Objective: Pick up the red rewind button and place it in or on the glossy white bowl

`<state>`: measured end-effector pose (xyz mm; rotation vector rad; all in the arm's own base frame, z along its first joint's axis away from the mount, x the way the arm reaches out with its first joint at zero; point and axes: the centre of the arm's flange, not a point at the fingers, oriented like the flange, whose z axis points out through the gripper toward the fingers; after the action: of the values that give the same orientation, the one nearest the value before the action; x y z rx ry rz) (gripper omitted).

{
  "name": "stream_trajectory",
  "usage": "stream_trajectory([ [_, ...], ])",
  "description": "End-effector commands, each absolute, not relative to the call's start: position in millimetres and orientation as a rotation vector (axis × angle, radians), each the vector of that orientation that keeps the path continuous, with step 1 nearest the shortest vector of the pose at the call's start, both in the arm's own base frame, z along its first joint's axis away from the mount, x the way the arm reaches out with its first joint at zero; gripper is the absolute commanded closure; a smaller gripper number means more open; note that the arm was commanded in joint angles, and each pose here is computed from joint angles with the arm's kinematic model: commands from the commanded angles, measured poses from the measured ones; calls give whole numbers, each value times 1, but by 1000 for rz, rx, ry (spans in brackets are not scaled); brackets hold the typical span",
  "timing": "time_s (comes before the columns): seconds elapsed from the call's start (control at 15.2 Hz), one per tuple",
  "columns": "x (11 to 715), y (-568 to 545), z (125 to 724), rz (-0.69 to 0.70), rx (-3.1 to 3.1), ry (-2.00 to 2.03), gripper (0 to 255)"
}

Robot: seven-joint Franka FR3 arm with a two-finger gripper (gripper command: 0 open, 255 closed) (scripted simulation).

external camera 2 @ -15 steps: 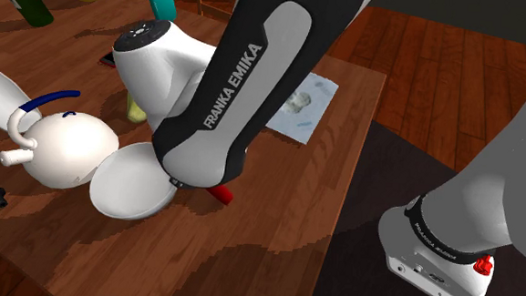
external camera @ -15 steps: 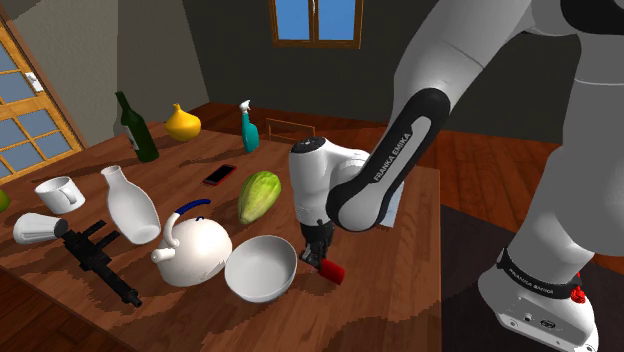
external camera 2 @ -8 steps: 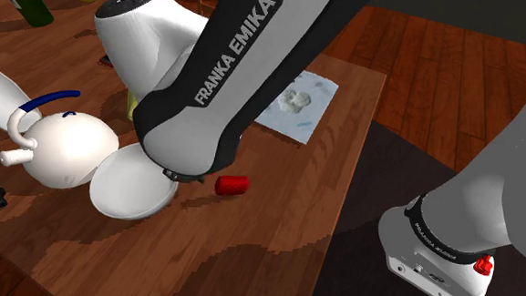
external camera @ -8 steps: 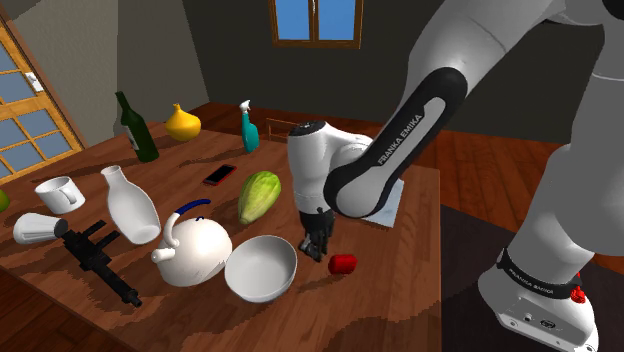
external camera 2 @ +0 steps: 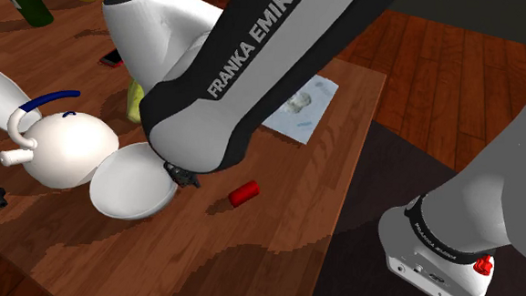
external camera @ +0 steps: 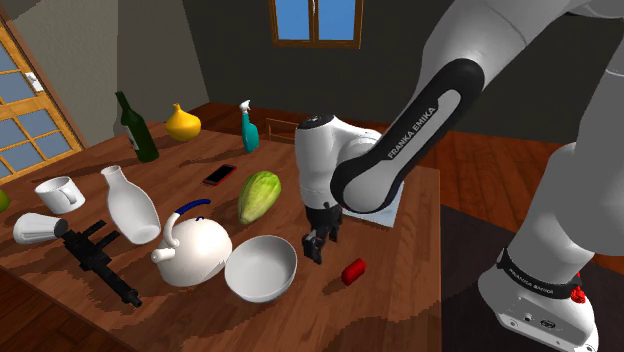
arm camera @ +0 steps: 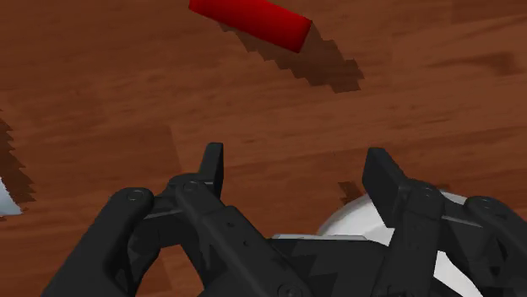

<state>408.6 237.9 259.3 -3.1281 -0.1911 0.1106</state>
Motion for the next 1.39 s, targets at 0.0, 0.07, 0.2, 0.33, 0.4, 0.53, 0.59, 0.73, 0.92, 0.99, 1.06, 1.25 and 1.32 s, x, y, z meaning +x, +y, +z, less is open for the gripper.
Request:
stream_trajectory([
  [0.0,390,229,248,105,-3131,-140,0],
  [0.07,380,222,241,102,-3133,-112,0],
  [0.2,361,210,227,96,-3135,-55,0],
  [0.33,350,204,220,93,-3136,-24,0],
  [0.4,350,204,215,93,-3136,-24,0],
  [0.53,349,204,204,93,-3136,-24,0],
  [0.59,349,204,199,93,-3136,-24,0],
  [0.73,348,204,188,93,-3136,-24,0],
  [0.92,348,204,180,93,-3136,-24,0],
  [0.99,348,204,180,93,-3136,-24,0],
  [1.06,348,204,180,93,-3136,-24,0],
  [1.25,348,204,180,93,-3136,-24,0],
  [1.32,348,204,180,93,-3136,-24,0],
])
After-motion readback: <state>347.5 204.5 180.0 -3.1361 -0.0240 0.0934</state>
